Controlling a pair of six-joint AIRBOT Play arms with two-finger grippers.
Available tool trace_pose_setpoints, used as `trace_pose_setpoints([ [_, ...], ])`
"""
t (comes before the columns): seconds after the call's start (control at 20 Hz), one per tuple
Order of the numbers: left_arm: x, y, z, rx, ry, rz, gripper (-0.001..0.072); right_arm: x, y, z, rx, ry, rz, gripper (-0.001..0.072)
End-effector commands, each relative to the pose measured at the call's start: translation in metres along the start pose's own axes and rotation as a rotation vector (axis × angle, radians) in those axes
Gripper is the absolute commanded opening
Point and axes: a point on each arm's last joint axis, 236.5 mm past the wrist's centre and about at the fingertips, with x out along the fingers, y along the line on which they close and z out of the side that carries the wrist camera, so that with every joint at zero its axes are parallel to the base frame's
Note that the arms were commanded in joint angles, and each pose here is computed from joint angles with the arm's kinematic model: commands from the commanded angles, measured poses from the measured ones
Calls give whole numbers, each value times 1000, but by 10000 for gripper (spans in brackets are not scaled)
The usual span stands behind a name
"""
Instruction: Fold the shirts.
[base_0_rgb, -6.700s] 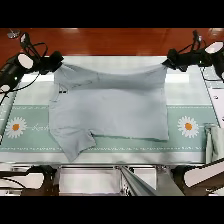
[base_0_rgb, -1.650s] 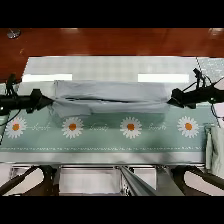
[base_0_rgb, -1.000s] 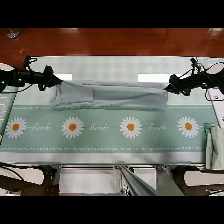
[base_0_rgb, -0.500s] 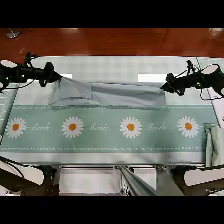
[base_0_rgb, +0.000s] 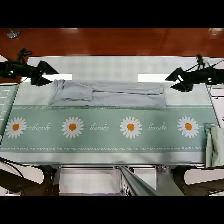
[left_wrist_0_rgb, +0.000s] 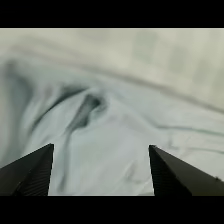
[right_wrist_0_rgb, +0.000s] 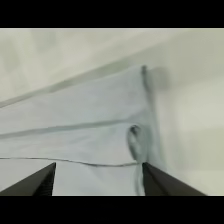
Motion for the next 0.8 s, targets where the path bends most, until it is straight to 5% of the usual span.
trace_pose_setpoints([
  [0.0, -60, 70, -16, -81, -11, 272, 706, -40, -51, -6, 21, 35, -115, 623],
  [0.35, -28, -35, -103, 107, -233, -32, 704, 17, -51, -40, 114, 133, -9, 621],
  [0.45, -21, -54, -120, 247, -296, -18, 703, 32, -42, -50, 121, 184, 20, 621],
  [0.75, -14, -85, -134, 327, -299, -48, 703, 59, -26, -51, 93, 232, 13, 621],
])
